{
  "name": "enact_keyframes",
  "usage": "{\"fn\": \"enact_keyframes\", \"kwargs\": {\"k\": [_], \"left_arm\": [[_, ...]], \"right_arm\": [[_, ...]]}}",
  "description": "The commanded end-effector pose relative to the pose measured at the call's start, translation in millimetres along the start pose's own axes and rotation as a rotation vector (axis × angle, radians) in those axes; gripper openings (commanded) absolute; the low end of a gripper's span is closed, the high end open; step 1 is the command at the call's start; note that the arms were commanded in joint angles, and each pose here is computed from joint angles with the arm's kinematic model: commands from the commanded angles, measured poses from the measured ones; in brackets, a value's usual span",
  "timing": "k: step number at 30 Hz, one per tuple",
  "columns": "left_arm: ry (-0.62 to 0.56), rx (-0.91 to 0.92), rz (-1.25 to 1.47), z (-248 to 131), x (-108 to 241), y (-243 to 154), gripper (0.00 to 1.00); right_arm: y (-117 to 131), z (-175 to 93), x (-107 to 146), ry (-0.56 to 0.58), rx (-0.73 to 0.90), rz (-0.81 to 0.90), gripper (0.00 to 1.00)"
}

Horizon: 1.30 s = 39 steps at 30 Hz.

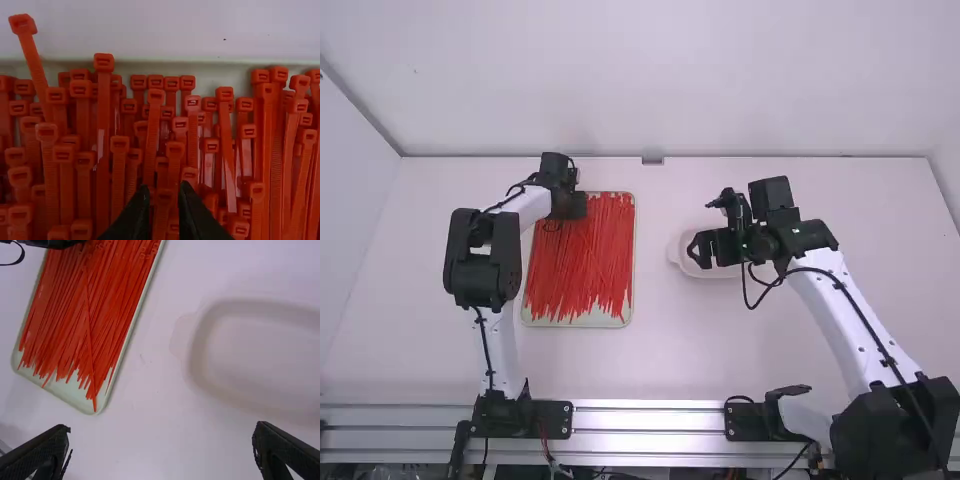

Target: Fasten the cable tie

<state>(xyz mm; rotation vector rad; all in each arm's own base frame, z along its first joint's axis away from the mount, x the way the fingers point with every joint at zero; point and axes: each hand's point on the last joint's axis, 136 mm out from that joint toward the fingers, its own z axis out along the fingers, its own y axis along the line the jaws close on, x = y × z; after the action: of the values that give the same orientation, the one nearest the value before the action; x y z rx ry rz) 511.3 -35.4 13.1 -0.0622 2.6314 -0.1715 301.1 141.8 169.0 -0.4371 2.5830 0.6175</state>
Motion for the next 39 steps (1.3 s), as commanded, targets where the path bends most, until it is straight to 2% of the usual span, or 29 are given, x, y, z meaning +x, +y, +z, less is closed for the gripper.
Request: {"fn": "enact_keyframes", "kwargs": {"k": [1, 24, 31, 39], "left_arm": [[-0.008, -0.003, -0.005, 1.5, -5.5, 0.1, 0.17], [-0.049, 0.002, -0.001, 5.6, -14.5, -0.9, 0.17], [-0.032, 0.001, -0.002, 9.4, -9.5, -0.2, 0.13], [-0.018, 0.000, -0.003, 10.2, -5.9, 0.2, 0.15]], "right_arm": [[4.4, -5.9, -10.0, -0.026, -0.005, -0.020, 0.98], [2.3, -6.6, -9.8, -0.026, -0.001, -0.016, 0.98], [3.8, -6.1, -10.1, -0.026, -0.003, -0.018, 0.98], [3.2, -6.3, -11.2, -0.031, -0.002, -0.022, 0.98]]}}
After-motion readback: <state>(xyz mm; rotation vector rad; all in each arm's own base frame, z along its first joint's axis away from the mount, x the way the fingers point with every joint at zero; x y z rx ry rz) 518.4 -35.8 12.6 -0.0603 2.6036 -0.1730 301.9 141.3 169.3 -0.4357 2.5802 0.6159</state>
